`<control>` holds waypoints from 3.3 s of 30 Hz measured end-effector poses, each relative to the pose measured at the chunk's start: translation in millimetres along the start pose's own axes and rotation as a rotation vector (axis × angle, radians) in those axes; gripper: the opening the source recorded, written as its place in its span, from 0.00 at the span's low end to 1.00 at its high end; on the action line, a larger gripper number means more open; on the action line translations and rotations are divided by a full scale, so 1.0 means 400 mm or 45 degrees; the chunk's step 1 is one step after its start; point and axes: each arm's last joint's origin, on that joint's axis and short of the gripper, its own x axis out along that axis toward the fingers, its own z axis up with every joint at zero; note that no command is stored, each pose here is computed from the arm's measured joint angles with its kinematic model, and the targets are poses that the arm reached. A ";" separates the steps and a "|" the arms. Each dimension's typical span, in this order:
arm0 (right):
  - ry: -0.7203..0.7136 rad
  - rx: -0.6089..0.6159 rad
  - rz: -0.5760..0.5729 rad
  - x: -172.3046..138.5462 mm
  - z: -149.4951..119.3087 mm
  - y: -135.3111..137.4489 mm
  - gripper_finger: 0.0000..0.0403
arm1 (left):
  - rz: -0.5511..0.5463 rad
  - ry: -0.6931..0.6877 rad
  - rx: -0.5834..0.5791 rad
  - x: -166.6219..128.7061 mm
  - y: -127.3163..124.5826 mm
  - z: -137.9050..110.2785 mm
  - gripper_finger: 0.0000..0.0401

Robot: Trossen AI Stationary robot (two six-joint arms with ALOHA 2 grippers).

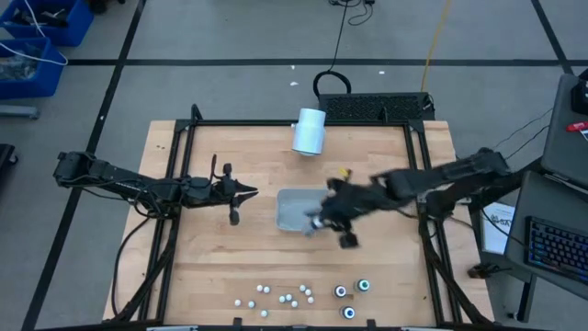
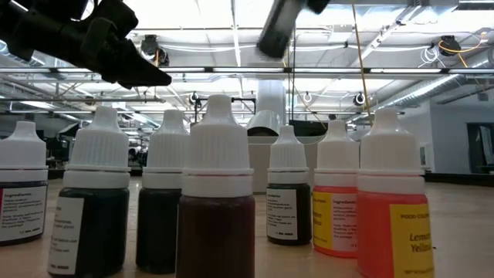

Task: Pick & Place food coloring
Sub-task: Put the large black food coloring bottle into the gray bin, then put the large violet food coloring bottle into the gray bin

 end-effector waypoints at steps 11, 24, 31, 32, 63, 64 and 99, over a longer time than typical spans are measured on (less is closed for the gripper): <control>0.226 0.034 -0.216 0.196 0.028 -0.165 0.25 | -0.001 0.015 0.068 0.000 0.000 -0.003 0.12; 0.261 0.019 -0.226 0.309 0.010 -0.201 0.25 | 0.000 0.002 0.086 0.000 0.000 0.000 0.12; 0.315 0.018 -0.228 0.370 -0.014 -0.217 0.25 | 0.001 -0.001 0.071 0.000 0.000 0.000 0.12; 0.328 0.020 -0.228 0.380 -0.020 -0.220 0.25 | 0.001 -0.001 0.070 0.000 0.000 0.000 0.12; 0.135 -0.062 -0.300 0.290 0.042 -0.166 0.70 | 0.003 -0.017 0.061 0.000 0.001 0.003 0.12; 0.112 -0.069 -0.309 0.273 0.049 -0.157 0.70 | 0.003 -0.021 0.059 0.000 0.001 0.004 0.12; -0.700 -0.294 -0.326 -0.070 -0.478 0.075 0.01 | -0.152 0.014 -0.082 -0.010 -0.034 -0.003 0.12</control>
